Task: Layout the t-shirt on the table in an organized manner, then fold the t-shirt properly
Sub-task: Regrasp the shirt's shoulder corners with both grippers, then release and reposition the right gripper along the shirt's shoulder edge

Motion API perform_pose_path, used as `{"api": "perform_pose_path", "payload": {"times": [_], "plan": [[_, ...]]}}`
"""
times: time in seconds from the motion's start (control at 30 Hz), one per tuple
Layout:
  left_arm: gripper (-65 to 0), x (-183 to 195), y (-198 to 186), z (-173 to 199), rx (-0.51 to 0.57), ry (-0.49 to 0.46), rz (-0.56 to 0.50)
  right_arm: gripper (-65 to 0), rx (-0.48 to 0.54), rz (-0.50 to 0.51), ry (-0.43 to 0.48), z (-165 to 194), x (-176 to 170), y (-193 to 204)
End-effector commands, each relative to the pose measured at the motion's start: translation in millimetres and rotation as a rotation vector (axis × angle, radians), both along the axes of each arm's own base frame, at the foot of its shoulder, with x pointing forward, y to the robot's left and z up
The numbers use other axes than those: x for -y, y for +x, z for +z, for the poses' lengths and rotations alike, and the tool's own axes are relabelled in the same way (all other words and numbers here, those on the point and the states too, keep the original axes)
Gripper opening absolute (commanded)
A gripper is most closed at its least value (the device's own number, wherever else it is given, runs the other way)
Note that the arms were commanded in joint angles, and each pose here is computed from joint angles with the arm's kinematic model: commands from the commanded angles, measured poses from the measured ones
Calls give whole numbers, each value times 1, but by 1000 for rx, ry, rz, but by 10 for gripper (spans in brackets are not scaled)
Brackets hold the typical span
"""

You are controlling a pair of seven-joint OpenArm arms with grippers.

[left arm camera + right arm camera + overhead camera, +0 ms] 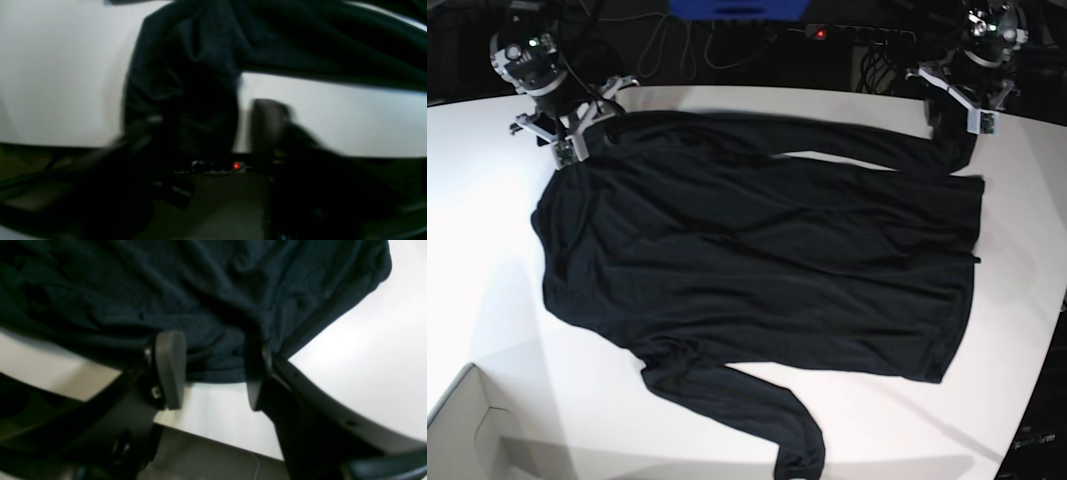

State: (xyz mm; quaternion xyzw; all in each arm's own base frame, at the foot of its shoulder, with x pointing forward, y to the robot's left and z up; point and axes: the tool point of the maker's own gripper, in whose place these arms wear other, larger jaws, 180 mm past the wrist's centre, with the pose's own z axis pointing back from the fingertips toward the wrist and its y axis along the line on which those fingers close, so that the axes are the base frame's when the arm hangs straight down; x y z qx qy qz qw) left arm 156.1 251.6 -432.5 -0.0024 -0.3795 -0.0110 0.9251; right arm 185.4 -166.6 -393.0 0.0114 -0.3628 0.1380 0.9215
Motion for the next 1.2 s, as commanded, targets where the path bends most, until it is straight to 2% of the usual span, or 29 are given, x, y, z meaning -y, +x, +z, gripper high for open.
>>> {"api": "perform_pose_path", "payload": {"times": [0.0, 0.07, 0.17, 0.2, 0.3, 0.43, 0.63, 0.87, 1.03, 1.17], "plan": [[-456, -5, 3, 0, -12, 16, -7, -365, 37, 4, 5, 9, 0, 4], [-547, -8, 5, 0, -6, 16, 2, -365, 34, 4, 5, 8, 0, 3], [-640, -11, 12, 9, 21, 33, -9, -363, 18, 16, 12, 5, -5, -3], [-650, -12, 15, 16, 37, 41, -19, -363, 17, 34, 18, 6, -11, -4], [-649, -11, 29, 40, 100, 74, -43, -362, 12, 90, 28, 7, -26, -9], [-649, -29, 41, 82, 203, 152, -16, -362, -9, 214, 48, 5, -54, -17], [-649, -48, 48, 115, 269, 232, -3, -362, -22, 274, 79, 1, -75, -22], [-649, -60, 53, 131, 316, 235, 28, -362, -57, 317, 119, -10, -96, -29], [-649, -70, 53, 152, 399, 170, 90, -363, -75, 333, 136, -18, -105, -29], [-649, -71, 49, 146, 383, 162, 96, -363, -59, 321, 156, -15, -111, -23]]}}
